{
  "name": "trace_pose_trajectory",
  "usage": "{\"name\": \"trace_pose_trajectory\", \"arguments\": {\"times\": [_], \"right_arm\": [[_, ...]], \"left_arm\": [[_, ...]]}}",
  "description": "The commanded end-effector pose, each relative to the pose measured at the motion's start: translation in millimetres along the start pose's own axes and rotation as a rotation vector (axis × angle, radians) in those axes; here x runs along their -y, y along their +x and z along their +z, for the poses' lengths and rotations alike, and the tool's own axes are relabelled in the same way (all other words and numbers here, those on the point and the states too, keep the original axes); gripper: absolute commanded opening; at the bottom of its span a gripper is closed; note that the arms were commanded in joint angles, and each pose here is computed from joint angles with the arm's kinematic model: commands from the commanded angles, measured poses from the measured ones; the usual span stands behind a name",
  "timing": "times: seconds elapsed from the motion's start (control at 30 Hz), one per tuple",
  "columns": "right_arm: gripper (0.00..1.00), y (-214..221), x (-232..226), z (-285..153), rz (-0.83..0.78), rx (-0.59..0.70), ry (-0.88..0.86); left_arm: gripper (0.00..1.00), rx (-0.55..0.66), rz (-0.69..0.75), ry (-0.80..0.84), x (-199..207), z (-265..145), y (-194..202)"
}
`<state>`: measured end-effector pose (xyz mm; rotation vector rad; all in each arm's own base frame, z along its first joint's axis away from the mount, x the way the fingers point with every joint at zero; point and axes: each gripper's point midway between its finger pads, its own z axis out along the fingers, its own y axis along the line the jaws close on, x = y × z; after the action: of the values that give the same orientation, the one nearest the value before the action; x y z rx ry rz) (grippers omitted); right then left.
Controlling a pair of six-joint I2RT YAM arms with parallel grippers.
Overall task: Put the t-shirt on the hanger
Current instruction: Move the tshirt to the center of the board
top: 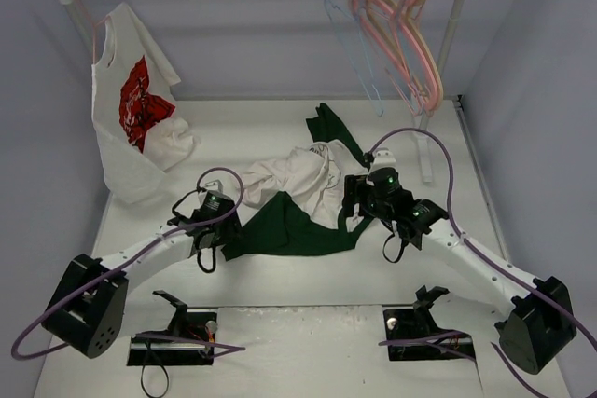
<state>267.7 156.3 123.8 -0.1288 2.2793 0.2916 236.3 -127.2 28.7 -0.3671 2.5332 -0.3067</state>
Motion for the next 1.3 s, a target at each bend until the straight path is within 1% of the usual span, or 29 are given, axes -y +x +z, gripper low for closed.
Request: {"name": "trace_pose_trajectory", "arguments": {"times": [0.0, 0.03, 0.1, 0.13, 0.2, 0.27, 0.33, 0.4, 0.43, 0.47, 0.5, 0.53, 0.6, 0.63, 0.67, 0.73, 0.77, 0.8, 0.83, 0.9, 0.93, 0.97, 1.0, 1.03, 1.07, 1.1, 1.13, 1.2, 1.27], "right_arm": [[0.77, -20, -6, -5, 0.013, 0.069, -0.034], [0.77, -21, -6, -5, 0.013, 0.074, -0.035], [0.78, -21, -6, -4, 0.021, 0.074, -0.047], [0.78, -22, -6, -4, 0.027, 0.076, -0.054], [0.78, -20, -5, -3, 0.035, 0.074, -0.061], [0.78, -22, -4, -2, 0.044, 0.078, -0.061], [0.78, -22, -1, -1, 0.051, 0.080, -0.054], [0.78, -24, 4, -1, 0.071, 0.086, -0.041], [0.78, -25, 4, 0, 0.076, 0.087, -0.039], [0.78, -25, 6, 1, 0.082, 0.085, -0.035], [0.78, -25, 10, 2, 0.092, 0.085, -0.022], [0.78, -24, 13, 3, 0.098, 0.080, -0.010], [0.78, -22, 20, 6, 0.114, 0.066, 0.013], [0.78, -21, 21, 7, 0.117, 0.062, 0.017], [0.78, -18, 22, 7, 0.118, 0.058, 0.018], [0.78, -18, 22, 6, 0.133, 0.061, 0.015], [0.78, -18, 21, 5, 0.137, 0.064, 0.012], [0.78, -16, 22, 5, 0.142, 0.063, 0.015], [0.78, -17, 22, 4, 0.142, 0.067, 0.012], [0.77, -13, 24, 4, 0.144, 0.063, 0.019], [0.76, -13, 23, 4, 0.144, 0.063, 0.019], [0.75, -13, 23, 4, 0.145, 0.064, 0.017], [0.73, -11, 23, 5, 0.148, 0.060, 0.013], [0.67, -9, 21, 7, 0.150, 0.053, 0.005], [0.63, -8, 18, 8, 0.149, 0.050, -0.012], [0.56, -5, 17, 11, 0.148, 0.041, -0.015], [0.52, -1, 18, 12, 0.146, 0.030, -0.016], [0.43, 1, 16, 17, 0.148, 0.030, -0.029], [0.38, 5, 10, 21, 0.150, 0.018, -0.064]], "left_arm": [[0.45, 0.064, -0.034, 0.030, 20, 4, -25], [0.35, 0.047, -0.029, 0.014, 18, 7, -22], [0.26, 0.035, -0.020, 0.012, 20, 6, -23], [0.18, 0.037, -0.020, 0.020, 22, 5, -25], [0.09, 0.034, -0.009, 0.038, 26, 1, -27], [0.00, 0.024, 0.006, 0.010, 22, -5, -28], [0.00, 0.053, 0.031, -0.002, 23, -14, -42], [0.00, 0.060, 0.042, -0.052, 12, -20, -53], [0.00, 0.080, 0.032, -0.050, 14, -26, -66], [0.00, 0.083, 0.004, -0.075, 2, -28, -77], [0.00, 0.074, -0.009, -0.053, 3, -30, -82], [0.00, 0.101, -0.020, -0.046, 4, -35, -98], [0.00, 0.125, 0.000, -0.090, -9, -36, -114], [0.00, 0.155, -0.002, -0.141, -18, -37, -126], [0.00, 0.175, -0.041, -0.157, -25, -44, -148], [0.00, 0.180, -0.053, -0.181, -30, -40, -166], [0.00, 0.231, -0.050, -0.227, -33, -48, -188], [0.06, 0.221, -0.025, -0.248, -35, -43, -193], [0.25, 0.225, -0.015, -0.241, -30, -45, -199], [0.40, 0.216, 0.048, -0.132, 5, -49, -197], [0.51, 0.222, 0.085, -0.115, 18, -52, -191], [0.54, 0.239, 0.132, -0.145, 22, -55, -185], [0.56, 0.248, 0.204, -0.094, 50, -64, -168], [0.58, 0.242, 0.226, -0.069, 59, -67, -158], [0.59, 0.235, 0.216, -0.040, 69, -69, -148], [0.59, 0.216, 0.246, -0.002, 79, -72, -124], [0.59, 0.219, 0.250, 0.024, 86, -72, -116], [0.59, 0.199, 0.244, 0.044, 88, -69, -89], [0.59, 0.180, 0.256, 0.100, 105, -68, -65]]}}
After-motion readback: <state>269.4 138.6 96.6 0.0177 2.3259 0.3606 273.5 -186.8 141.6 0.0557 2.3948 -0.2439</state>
